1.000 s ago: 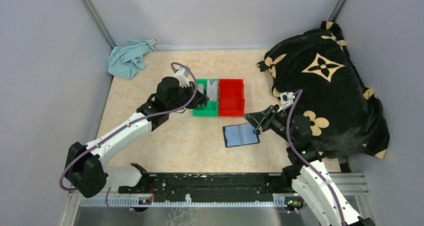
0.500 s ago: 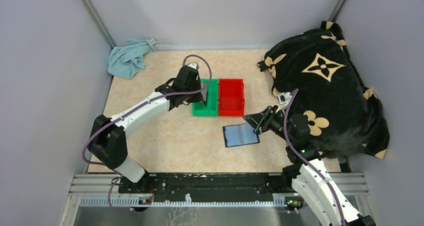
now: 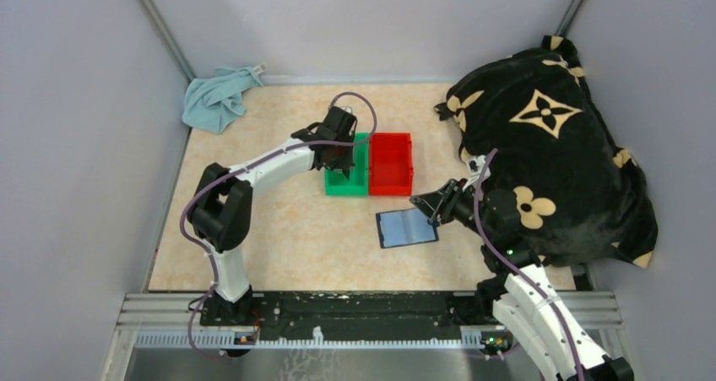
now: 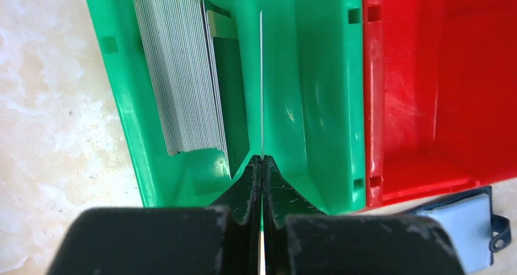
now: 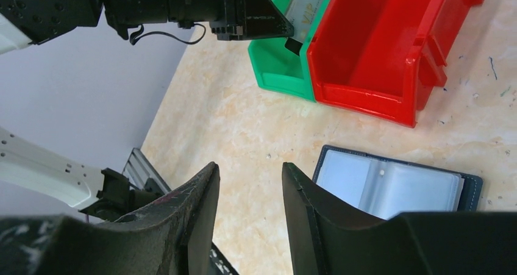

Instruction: Take the credit cards out of the card holder

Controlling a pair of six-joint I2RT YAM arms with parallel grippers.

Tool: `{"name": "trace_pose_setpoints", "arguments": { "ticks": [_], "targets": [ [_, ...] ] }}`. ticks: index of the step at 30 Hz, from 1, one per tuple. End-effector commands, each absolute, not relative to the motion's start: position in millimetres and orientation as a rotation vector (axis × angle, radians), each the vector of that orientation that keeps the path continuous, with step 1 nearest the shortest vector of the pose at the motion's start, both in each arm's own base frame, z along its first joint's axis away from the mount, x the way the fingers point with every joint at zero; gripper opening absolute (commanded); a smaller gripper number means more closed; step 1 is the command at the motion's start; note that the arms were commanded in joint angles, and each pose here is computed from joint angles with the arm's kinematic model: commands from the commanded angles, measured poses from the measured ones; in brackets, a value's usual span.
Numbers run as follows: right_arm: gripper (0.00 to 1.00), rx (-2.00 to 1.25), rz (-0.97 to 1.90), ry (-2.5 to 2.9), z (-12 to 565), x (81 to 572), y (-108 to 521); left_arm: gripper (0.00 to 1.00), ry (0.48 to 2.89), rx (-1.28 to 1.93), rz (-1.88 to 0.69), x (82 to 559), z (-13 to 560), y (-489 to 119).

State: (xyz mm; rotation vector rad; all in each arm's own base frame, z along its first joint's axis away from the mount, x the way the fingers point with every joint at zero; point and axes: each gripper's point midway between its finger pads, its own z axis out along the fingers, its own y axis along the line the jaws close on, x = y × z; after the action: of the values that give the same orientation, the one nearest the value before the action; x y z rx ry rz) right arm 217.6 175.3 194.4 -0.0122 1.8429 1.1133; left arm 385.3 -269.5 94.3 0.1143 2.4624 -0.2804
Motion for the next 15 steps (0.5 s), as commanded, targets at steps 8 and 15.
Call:
{"name": "trace_pose_setpoints", "arguments": {
  "ticks": [8, 15],
  "targets": [
    [0.42, -0.045, 1.071, 1.789, 212.3, 226.3, 172.6, 0.00, 2.488, 0.134, -0.149, 398.3, 84.8, -259.9],
    [0.42, -0.047, 1.073, 1.796, 209.6, 227.4, 173.6, 0.00, 2.488, 0.127, -0.101, 400.8, 84.1, -254.5]
  ]
}}
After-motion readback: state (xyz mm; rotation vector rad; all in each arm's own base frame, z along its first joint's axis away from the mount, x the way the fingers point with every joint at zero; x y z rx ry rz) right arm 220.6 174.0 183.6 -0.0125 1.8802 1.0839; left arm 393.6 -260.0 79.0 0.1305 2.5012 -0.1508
